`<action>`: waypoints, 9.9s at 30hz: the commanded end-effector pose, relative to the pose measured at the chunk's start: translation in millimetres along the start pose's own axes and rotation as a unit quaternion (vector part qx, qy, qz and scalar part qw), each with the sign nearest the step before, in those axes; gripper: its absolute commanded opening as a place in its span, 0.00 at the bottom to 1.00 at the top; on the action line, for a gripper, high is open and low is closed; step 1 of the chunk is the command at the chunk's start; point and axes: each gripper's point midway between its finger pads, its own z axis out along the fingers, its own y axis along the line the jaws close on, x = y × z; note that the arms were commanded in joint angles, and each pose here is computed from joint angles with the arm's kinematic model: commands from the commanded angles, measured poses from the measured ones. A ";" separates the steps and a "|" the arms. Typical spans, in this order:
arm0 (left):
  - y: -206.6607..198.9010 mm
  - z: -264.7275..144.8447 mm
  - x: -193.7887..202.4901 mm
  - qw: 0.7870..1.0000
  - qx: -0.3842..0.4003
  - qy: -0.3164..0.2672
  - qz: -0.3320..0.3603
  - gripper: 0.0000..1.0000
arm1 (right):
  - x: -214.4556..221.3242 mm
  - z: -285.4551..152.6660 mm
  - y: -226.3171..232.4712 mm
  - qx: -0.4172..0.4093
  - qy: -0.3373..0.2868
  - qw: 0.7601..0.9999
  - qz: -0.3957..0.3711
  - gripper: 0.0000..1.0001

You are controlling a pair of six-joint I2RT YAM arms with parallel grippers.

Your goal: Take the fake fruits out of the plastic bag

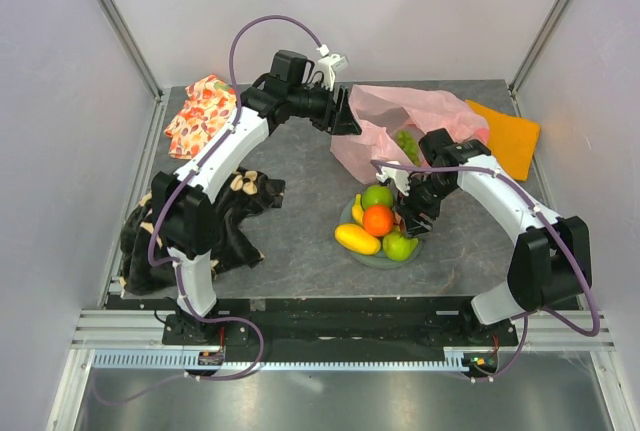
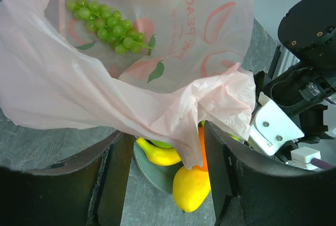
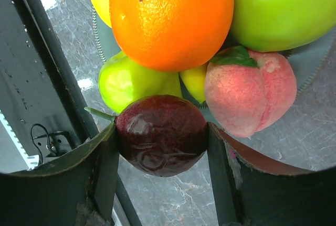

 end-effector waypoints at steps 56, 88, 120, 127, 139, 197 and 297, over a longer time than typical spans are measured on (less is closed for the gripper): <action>-13.1 -1.4 -13.2 0.999 0.004 -0.013 0.045 0.64 | -32.3 3.7 -13.5 0.000 -0.059 0.998 0.009 0.98; -19.9 -26.4 -44.6 0.993 -0.030 -0.051 0.100 0.71 | 85.0 -92.8 -266.0 0.329 -0.120 0.887 0.302 0.98; -4.6 -22.4 -34.1 0.992 -0.048 -0.033 0.111 0.70 | 66.1 -35.9 -237.6 0.199 -0.108 0.905 0.360 0.89; 0.2 -17.3 -37.1 0.994 -0.041 -0.035 0.093 0.70 | 58.7 -38.3 -218.9 0.191 -0.122 0.903 0.365 0.69; -5.0 -14.0 -49.4 0.996 -0.015 -0.055 0.066 0.69 | 34.0 -75.5 -106.5 0.137 -0.144 0.932 0.304 0.52; -8.6 -75.5 -30.7 0.998 -0.007 -0.063 -0.029 0.70 | -59.7 -91.7 -25.2 0.062 -0.200 0.955 0.212 0.53; 2.7 12.9 220.7 0.938 0.074 0.299 -0.158 0.02 | -129.7 -131.4 -91.2 0.149 -0.244 0.936 0.208 0.98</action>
